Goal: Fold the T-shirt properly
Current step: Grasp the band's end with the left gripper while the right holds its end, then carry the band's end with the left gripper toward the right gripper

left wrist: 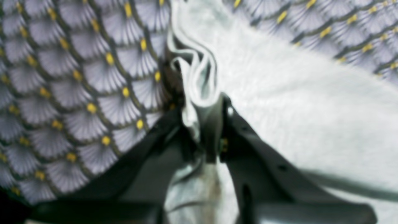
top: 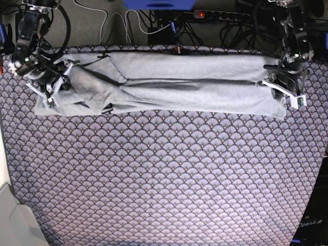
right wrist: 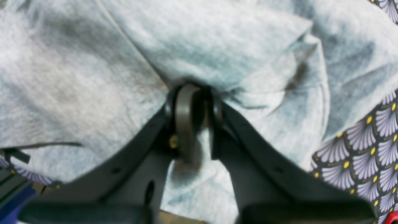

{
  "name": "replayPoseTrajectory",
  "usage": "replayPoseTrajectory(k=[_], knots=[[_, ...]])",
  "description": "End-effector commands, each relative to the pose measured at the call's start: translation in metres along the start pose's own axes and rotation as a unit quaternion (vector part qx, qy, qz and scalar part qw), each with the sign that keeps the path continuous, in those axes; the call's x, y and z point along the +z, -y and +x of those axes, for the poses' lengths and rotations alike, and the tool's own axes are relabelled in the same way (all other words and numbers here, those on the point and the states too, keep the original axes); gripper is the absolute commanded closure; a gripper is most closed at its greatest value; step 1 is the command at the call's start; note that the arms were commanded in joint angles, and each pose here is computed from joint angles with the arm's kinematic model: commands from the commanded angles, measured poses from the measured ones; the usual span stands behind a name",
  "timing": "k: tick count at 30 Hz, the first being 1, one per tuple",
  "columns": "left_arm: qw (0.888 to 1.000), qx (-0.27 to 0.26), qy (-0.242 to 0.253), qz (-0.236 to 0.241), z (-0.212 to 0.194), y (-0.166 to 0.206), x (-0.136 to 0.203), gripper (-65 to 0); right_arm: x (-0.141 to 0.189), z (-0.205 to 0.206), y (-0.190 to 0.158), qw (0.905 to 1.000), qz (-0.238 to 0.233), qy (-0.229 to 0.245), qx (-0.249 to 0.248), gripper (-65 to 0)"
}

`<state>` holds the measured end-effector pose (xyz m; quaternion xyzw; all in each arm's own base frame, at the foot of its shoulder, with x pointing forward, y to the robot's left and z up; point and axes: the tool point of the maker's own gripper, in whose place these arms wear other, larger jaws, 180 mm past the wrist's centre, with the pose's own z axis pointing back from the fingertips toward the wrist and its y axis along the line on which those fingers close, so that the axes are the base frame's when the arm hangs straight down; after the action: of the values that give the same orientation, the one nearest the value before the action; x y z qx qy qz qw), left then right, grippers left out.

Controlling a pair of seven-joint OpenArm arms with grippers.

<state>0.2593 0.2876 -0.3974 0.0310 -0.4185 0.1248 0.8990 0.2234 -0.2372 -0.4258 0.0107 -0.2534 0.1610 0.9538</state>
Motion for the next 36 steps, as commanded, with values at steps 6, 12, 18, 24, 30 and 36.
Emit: replayPoseTrajectory(k=[6,12,18,24,30,36], knots=[[0.998,-0.020,0.055,-0.024,0.050,0.028,0.027,-0.4,0.001,-0.004,0.003,0.9999,-0.006,-0.013,0.005,-6.9],[0.997,-0.001,0.054,-0.052,0.057,0.062,0.045,-0.4,0.001,-0.004,0.003,0.9999,-0.006,-0.014,0.005,-6.9],[0.995,-0.050,0.033,-0.080,0.039,0.110,0.043,-0.4,0.001,-0.004,0.003,0.9999,-0.006,-0.014,0.005,-6.9],[0.985,-0.141,0.026,-0.098,0.021,0.173,0.048,-0.4,0.001,-0.006,0.003,0.9999,-0.005,-0.016,0.005,-6.9],[0.971,-0.168,0.026,-0.170,0.007,0.236,0.065,-0.4,0.001,-0.007,0.002,0.9998,-0.005,-0.017,0.005,-6.9],[0.968,-0.144,0.026,-0.205,0.007,0.270,0.075,-0.4,0.001,-0.008,0.003,0.9998,-0.005,-0.018,0.005,-6.9]])
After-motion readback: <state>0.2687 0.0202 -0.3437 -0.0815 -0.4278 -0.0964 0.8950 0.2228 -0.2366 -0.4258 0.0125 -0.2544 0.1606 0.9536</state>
